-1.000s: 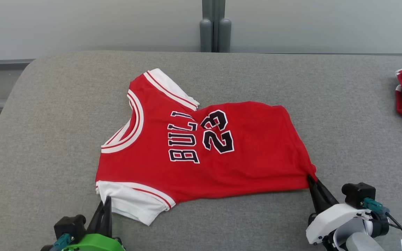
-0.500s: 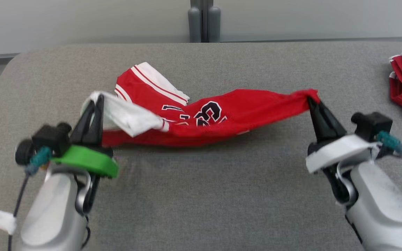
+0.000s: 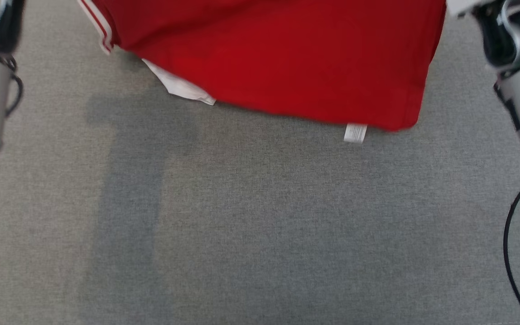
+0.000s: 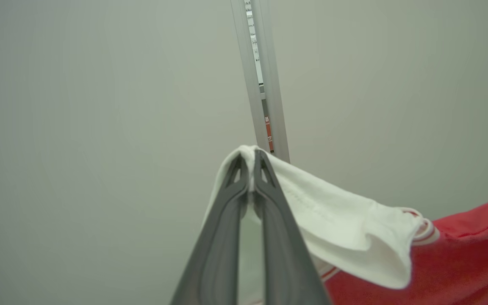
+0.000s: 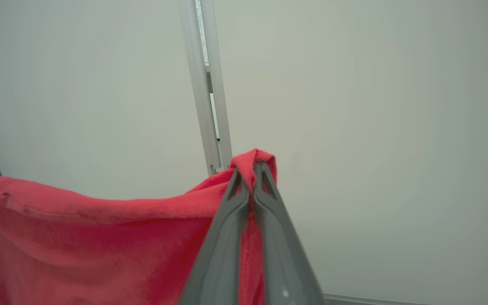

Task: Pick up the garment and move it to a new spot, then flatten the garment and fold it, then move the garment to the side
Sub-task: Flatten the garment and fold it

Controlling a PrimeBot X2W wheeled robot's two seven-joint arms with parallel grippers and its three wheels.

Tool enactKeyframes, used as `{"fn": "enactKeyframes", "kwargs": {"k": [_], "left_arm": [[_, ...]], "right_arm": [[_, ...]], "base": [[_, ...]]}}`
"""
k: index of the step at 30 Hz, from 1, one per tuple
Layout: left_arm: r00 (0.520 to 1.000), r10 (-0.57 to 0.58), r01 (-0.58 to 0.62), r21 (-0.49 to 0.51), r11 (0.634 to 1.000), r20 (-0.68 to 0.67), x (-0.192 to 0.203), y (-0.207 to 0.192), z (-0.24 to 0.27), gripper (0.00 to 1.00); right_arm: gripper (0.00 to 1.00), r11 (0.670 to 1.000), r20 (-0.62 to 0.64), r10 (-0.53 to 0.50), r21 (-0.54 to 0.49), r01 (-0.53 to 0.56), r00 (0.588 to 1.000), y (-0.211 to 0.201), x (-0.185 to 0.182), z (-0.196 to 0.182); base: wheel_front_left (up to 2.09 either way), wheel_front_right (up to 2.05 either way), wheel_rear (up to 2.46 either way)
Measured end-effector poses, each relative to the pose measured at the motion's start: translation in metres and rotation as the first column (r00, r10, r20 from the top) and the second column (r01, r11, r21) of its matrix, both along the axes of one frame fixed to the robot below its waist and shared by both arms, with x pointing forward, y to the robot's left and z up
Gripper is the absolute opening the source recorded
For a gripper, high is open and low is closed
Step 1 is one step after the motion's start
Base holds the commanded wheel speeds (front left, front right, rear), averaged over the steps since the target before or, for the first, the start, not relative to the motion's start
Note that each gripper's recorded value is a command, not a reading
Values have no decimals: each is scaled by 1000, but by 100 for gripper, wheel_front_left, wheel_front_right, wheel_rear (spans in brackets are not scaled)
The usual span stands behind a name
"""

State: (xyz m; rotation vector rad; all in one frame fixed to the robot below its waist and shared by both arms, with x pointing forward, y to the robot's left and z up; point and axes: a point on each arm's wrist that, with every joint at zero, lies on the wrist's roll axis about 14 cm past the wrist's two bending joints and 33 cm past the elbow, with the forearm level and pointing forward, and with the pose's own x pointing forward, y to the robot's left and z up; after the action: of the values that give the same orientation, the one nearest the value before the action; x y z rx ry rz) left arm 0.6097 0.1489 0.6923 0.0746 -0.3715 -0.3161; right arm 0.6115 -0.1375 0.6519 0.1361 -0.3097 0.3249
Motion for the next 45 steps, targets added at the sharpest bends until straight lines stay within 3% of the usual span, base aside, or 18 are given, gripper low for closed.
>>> {"fn": "enactKeyframes", "kwargs": {"k": [9, 18, 22, 31, 38, 45], "left_arm": [[993, 18, -22, 35, 999, 113, 53, -7, 79, 0], [989, 13, -14, 6, 1000, 145, 68, -17, 100, 0], [993, 2, -2, 4, 1000, 117, 75, -23, 84, 0], [1000, -30, 30, -140, 990, 6, 70, -20, 19, 0], [995, -1, -22, -226, 974, -100, 22, 0, -58, 0], [980, 52, -108, -290, 951, -195, -51, 13, -118, 0]], "right_arm": [[0, 996, 78, -81, 34, 78, 994, -29, 52, 84], [0, 992, 59, -116, 57, 113, 991, -36, 69, 94], [0, 991, 28, -121, 58, 119, 992, -37, 76, 77], [0, 989, -73, -88, 109, 96, 993, -31, 66, 14], [0, 986, -174, -39, 150, 66, 984, -29, 28, -45], [0, 977, -281, 23, 208, 37, 959, -24, -31, -104]], "base": [[0, 0, 0], [0, 0, 0], [0, 0, 0], [0, 0, 0], [0, 0, 0], [0, 0, 0]]}}
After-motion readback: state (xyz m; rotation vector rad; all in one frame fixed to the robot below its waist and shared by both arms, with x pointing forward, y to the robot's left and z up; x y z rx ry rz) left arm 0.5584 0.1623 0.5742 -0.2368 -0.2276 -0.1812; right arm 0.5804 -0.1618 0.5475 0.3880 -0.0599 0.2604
